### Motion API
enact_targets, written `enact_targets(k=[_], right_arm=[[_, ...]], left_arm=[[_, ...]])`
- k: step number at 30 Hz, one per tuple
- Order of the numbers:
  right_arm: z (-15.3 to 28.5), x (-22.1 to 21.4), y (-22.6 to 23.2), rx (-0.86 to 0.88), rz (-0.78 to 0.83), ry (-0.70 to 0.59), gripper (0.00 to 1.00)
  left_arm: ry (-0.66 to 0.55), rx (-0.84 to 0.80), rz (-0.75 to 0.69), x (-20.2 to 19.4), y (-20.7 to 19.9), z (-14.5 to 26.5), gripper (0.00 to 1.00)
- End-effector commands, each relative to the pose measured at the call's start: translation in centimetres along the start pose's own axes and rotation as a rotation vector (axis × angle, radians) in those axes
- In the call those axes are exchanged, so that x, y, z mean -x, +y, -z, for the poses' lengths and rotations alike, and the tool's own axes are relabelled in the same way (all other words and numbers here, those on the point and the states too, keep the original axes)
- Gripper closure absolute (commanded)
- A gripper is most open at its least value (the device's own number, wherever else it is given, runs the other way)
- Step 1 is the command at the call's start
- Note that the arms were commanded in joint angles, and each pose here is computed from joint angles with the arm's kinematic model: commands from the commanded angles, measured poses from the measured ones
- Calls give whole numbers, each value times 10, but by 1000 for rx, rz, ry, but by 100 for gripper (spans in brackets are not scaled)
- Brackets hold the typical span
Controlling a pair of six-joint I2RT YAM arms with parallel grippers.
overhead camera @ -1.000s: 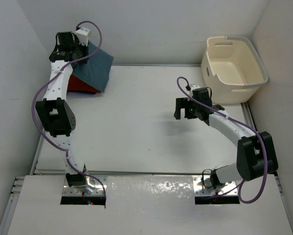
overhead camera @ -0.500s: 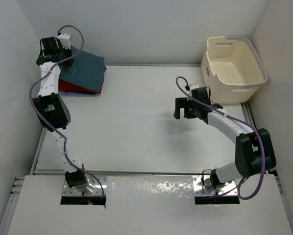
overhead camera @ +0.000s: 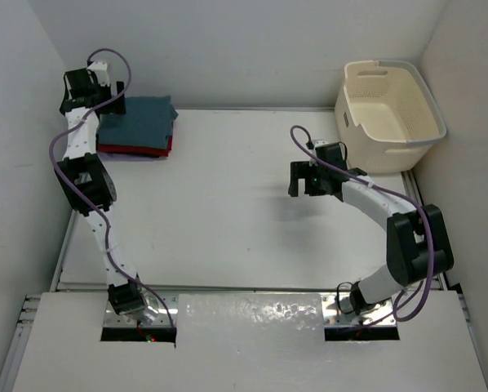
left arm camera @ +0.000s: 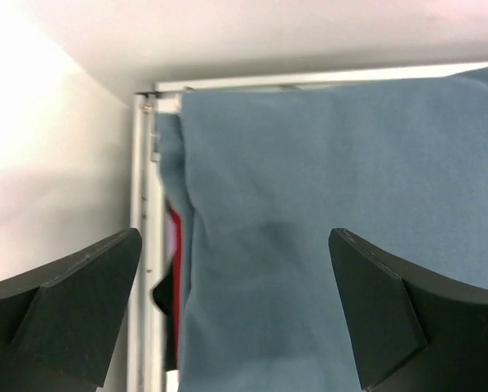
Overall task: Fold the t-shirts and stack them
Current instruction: Put the neatly folded tshirt into the corner of the board with the left arm
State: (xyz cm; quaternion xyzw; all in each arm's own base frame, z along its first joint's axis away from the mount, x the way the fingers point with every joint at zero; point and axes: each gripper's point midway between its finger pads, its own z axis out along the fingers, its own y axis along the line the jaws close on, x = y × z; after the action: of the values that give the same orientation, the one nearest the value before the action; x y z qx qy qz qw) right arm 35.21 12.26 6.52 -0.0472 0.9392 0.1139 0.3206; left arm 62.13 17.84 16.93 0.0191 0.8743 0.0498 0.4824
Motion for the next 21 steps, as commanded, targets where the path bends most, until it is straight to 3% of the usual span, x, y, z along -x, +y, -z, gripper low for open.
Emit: enact_targets(k=[1,8,9,10,15,21], right_arm=[[6,23,7,20,-8,-53,1],[27,38,11,30,5,-108,1],[43,40,11,27,21,-119,1],[43,39,11,26,21,-117,1],[67,34,7,6,43,-137,1],[85,15,-1,-22,53,-119,1]], left_arm=[[-152,110,21,55,35,26,0],[-215,235,172,90,49,77,0],[-256,99,257,110,16,113,0],[-285,73,275,121,10,125,0],[-211,14,424,103,-46,154,0],[-176,22,482,41,-143,212,0]])
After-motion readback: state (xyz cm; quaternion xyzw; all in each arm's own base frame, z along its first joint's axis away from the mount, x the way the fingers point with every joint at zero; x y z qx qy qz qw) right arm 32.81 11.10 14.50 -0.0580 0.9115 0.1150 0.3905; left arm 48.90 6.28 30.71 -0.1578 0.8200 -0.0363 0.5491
